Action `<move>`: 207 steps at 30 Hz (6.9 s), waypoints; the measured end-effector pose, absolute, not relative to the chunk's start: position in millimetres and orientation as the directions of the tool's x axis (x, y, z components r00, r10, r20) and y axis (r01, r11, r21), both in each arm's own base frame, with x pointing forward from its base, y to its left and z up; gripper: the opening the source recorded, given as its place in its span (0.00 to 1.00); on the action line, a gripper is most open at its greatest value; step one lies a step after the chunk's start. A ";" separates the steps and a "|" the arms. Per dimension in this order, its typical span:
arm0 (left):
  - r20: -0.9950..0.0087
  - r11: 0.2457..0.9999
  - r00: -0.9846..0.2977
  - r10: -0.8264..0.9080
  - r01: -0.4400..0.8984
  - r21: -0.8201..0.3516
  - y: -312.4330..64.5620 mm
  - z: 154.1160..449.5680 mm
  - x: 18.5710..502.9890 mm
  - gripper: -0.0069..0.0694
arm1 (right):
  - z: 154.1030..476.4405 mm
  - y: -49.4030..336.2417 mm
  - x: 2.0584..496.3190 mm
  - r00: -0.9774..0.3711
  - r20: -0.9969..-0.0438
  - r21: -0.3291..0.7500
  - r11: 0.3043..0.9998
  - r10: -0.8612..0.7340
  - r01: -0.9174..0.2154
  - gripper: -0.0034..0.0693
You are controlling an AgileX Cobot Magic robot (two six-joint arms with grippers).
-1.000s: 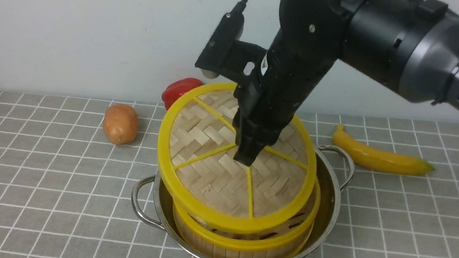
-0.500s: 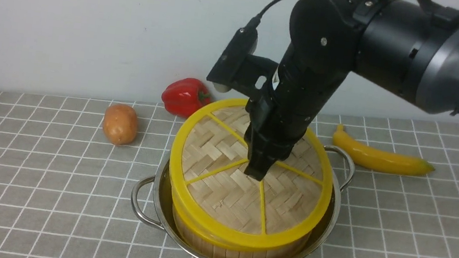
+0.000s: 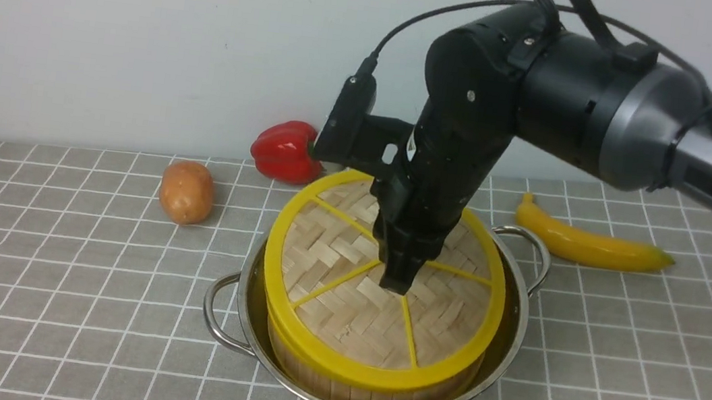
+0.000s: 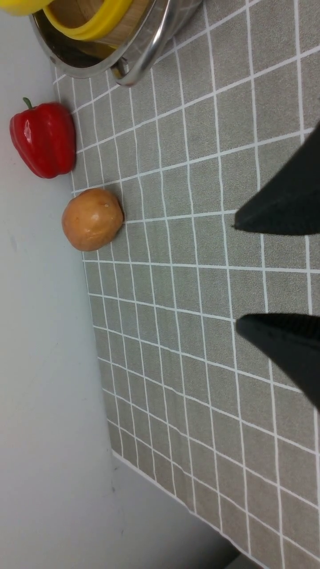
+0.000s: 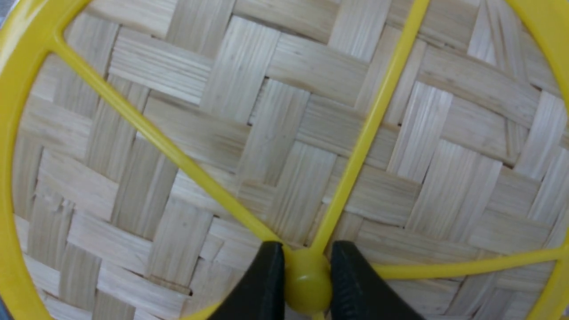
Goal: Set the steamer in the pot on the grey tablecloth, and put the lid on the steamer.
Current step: 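Place the bamboo steamer lid onto the steamer basket in the pot with the right gripper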
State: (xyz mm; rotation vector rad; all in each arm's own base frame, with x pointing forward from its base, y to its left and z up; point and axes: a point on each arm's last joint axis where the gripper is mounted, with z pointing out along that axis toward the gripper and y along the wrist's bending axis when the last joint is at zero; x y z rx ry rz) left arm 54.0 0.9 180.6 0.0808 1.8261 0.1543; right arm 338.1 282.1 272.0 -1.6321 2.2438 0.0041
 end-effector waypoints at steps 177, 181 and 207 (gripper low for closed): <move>-0.956 0.989 -0.258 0.136 -0.026 0.148 0.9 180.6 54.0 0.41 | 244.1 287.4 361.0 -0.213 -0.338 -0.213 0.295 -0.917 -0.932 0.25; -0.956 0.989 -0.258 0.136 -0.026 0.148 0.9 180.6 54.0 0.41 | 244.0 286.5 361.5 -0.209 -0.329 -0.221 0.290 -0.921 -0.931 0.25; -0.956 0.989 -0.258 0.136 -0.026 0.148 0.9 180.6 54.0 0.41 | 246.8 283.0 361.9 -0.194 -0.308 -0.243 0.274 -0.931 -0.931 0.25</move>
